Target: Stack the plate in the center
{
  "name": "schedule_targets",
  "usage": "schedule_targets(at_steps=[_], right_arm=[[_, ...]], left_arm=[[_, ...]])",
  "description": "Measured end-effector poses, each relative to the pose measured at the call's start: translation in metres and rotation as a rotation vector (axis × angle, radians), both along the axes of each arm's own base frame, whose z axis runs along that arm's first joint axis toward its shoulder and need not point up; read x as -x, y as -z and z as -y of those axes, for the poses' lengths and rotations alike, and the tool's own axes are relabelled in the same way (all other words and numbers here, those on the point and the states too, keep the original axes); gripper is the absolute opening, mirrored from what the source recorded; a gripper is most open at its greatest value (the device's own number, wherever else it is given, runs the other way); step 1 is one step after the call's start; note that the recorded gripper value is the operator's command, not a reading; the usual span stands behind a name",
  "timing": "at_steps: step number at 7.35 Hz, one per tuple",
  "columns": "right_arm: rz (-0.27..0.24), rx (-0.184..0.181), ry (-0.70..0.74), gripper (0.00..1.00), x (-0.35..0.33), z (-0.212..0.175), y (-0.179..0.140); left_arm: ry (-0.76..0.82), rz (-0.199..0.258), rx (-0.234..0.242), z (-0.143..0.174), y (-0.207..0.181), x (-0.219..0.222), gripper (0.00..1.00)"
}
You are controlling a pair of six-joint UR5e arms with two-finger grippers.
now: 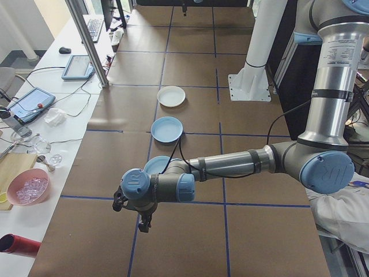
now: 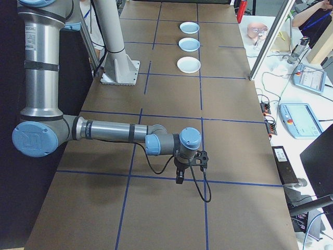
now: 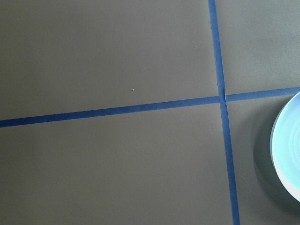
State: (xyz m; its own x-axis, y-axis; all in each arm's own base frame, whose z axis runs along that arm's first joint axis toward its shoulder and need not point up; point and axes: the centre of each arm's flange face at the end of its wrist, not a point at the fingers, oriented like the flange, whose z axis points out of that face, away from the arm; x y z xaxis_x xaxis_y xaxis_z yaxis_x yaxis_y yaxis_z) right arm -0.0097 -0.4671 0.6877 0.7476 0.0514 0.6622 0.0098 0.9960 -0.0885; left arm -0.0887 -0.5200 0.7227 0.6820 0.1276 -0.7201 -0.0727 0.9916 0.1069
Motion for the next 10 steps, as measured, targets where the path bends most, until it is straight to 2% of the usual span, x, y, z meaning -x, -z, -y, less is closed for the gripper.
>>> schedule_targets(at_steps=[2,3,5,7,10], right_arm=[[0.0,0.0,0.0,1.0,0.0,0.0,0.0],[0.0,-0.001,0.0,1.0,0.0,0.0,0.0],[0.0,-0.001,0.0,1.0,0.0,0.0,0.0],[0.0,-0.001,-0.001,1.0,0.0,0.0,0.0],[0.0,-0.001,0.0,1.0,0.0,0.0,0.0]], left_arm=[[-0.002,-0.003,-0.03,0.009,0.013,-0.001,1.0],[0.014,-0.02,-0.033,0.013,0.024,-0.003,1.0],[0.099,-0.083,0.057,0.022,0.048,-0.023,1.0],[0.079,-0.094,0.1,0.031,0.066,-0.07,1.0],[0.004,-0.09,0.137,0.032,0.062,-0.126,1.0]])
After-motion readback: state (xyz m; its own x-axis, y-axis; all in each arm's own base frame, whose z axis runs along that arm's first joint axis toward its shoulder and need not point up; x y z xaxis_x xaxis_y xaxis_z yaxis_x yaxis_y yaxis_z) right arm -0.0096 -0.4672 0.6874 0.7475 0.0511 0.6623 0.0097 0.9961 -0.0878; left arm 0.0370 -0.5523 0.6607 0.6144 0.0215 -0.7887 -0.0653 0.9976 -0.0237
